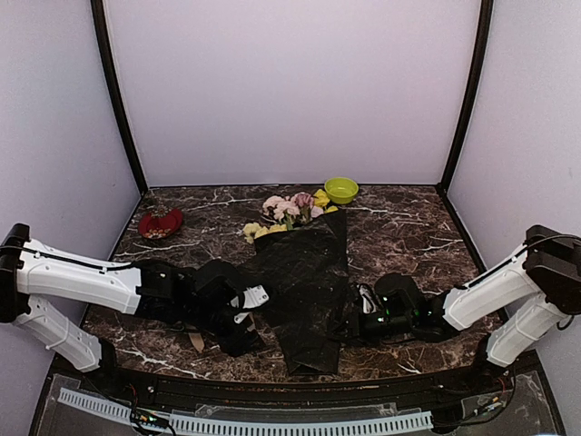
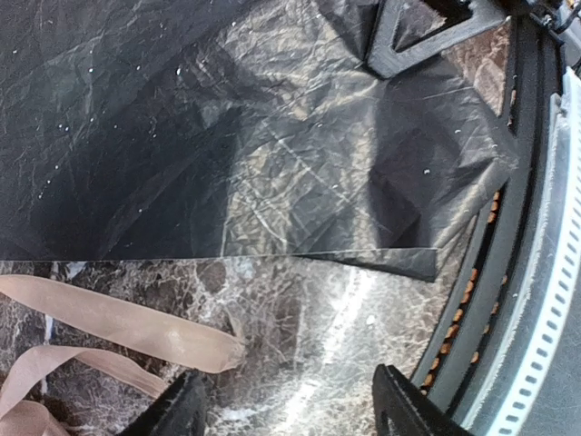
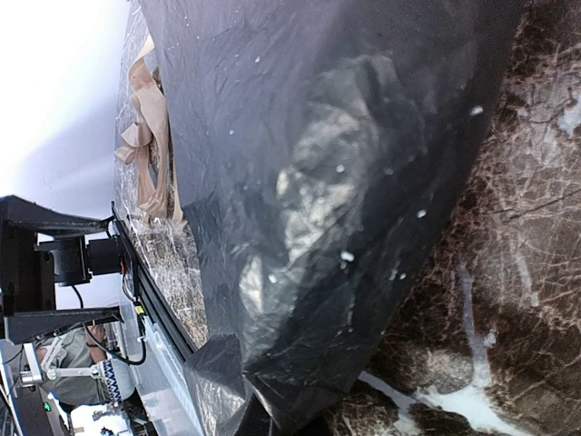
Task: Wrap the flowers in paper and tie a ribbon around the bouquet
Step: Pick up the ribbon from the center of the board, then place the ribbon at the center of the board.
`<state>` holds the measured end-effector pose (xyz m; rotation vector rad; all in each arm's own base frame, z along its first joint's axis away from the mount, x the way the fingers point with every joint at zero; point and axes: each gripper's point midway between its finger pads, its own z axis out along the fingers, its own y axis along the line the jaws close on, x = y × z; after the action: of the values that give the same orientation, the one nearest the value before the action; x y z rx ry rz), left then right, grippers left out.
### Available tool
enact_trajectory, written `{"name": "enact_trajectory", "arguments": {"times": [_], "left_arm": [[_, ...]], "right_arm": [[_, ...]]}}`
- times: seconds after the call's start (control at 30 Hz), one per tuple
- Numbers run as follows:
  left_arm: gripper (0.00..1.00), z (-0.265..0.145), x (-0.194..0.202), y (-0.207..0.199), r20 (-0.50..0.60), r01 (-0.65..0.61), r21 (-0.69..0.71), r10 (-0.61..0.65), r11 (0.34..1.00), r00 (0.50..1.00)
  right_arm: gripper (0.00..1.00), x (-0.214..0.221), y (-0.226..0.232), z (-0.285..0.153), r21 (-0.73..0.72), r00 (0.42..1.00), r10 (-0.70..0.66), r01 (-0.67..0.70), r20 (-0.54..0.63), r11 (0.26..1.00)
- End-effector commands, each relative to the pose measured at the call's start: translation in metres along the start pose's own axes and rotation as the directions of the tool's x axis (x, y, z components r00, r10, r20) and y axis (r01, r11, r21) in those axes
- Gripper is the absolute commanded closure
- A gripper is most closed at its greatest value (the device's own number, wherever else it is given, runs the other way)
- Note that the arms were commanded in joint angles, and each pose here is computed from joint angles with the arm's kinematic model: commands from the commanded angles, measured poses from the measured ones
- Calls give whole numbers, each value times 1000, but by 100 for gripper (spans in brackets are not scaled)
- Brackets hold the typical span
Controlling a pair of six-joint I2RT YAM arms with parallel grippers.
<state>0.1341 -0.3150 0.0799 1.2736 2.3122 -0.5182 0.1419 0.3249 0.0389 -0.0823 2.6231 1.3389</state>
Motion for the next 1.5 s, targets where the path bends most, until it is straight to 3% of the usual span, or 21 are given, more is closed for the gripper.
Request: {"name": "enact_trajectory", "arguments": {"times": [0.0,0.2,0.3,0.6,0.73,1.03,1.17,1.3,1.47], "left_arm": [[34,10,9,8,-85,-90,-39,86,995,993],[31,28,29,18,-208,-136,-68,120,988,971],[29,38,35,29,-259,-96,-75,74,993,963],[35,55,45,45,-263,-10,-57,-5,998,965],[50,57,43,47,-249,-11,-59,-4,998,969],[96,58,34,52,-223,-15,-85,-4,996,975],[100,49,28,54,-193,-2,-103,-18,995,981],[100,27,10,24,-97,-32,-36,28,999,995],[100,-2,-2,-69,24,-85,288,81,954,996]], "right_arm": [[100,-10,15,-2,-30,999,-38,39,34,999],[100,-11,15,-3,-20,998,-51,52,33,998],[100,-10,15,-4,-15,998,-57,57,33,998],[100,-11,13,-8,-8,997,-62,63,44,998],[100,-11,14,-8,-8,997,-69,69,46,998],[100,-11,13,-9,-10,997,-64,64,47,998],[100,-14,18,-8,-22,997,-58,60,54,998],[100,-15,25,-7,-49,998,-45,48,54,998],[100,-19,36,-6,-79,998,-36,40,55,996]]}}
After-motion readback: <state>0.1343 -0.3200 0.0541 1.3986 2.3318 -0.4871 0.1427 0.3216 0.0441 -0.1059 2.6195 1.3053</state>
